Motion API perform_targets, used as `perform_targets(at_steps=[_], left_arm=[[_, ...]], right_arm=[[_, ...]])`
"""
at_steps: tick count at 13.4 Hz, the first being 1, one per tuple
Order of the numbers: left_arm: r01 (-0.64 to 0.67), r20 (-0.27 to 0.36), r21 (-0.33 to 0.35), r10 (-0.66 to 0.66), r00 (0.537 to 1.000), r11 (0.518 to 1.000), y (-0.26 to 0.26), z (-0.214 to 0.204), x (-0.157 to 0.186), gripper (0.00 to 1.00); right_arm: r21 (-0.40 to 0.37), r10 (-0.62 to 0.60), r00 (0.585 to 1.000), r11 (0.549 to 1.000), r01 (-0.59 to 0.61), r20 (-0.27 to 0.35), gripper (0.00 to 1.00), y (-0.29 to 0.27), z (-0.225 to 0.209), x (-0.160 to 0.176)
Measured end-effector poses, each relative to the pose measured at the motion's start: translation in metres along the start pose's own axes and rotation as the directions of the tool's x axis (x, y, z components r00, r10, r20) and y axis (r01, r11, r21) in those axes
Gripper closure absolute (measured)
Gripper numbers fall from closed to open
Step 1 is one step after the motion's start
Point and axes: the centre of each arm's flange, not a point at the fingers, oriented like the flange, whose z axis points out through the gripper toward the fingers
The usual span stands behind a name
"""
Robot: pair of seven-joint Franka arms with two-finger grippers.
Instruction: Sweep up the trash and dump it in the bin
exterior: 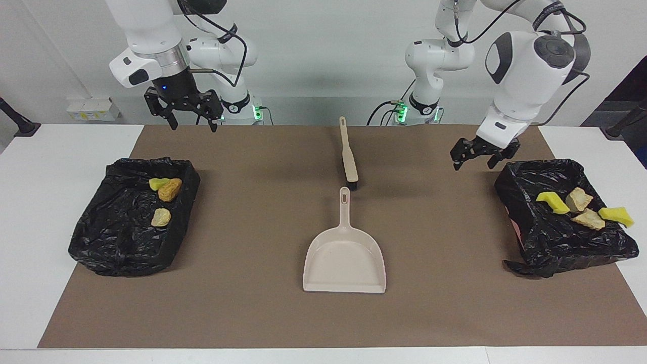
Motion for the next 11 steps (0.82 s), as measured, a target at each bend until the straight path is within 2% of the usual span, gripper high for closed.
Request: perform_targets(at_steps=[4,8,11], left_arm=[[0.009,-0.039,0.000,-0.009,0.999,1.000,-0.028,-0.024,-0.004,0.00],[0.012,-0.030,0.000,-0.012,0.999,1.000,-0.029,-0.081,-0.025,0.00],[0.012,-0.049,-0.032,-0.014,0.999,0.999,-0.026,-0.110,-0.033,0.00]], right_arm=[[0.000,0.000,1.000,1.000,0.000,0.000,0.00,0.000,0.000,0.000],[0.000,0.000,1.000,1.000,0.000,0.000,0.00,0.000,0.000,0.000],[0.000,0.000,1.000,1.000,0.000,0.000,0.00,0.000,0.000,0.000]])
